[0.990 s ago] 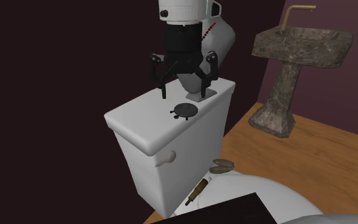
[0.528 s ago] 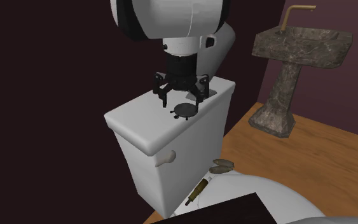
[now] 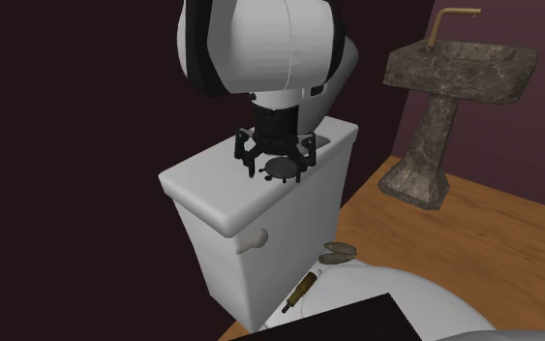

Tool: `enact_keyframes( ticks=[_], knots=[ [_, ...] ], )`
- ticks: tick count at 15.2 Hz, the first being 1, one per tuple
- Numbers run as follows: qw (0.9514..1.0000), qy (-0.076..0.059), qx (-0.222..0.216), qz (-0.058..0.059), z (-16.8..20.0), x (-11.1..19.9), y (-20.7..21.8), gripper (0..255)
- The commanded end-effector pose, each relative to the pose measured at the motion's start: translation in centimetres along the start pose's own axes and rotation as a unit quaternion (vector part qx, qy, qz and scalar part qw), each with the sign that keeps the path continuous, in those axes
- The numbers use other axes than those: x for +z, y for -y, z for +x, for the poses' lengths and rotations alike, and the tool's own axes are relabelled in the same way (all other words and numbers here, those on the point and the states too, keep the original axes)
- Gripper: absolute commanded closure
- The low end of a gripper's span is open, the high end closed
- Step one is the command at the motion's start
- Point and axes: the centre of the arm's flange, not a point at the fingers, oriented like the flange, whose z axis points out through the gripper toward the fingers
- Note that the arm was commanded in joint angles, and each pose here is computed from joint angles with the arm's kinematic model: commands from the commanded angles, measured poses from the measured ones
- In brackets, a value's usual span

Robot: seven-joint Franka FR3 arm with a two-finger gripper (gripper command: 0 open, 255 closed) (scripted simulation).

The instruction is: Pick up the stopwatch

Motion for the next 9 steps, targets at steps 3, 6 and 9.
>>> enact_keyframes(
  ticks=[3, 6, 9],
  knots=[
    [1.0000, 0.000, 0.000, 0.000, -0.03, 0.27, -0.07, 255],
    [1.0000, 0.000, 0.000, 0.000, -0.02, 0.26, -0.07, 255],
    [1.0000, 0.000, 0.000, 0.000, -0.01, 0.26, -0.06, 255]
  ],
)
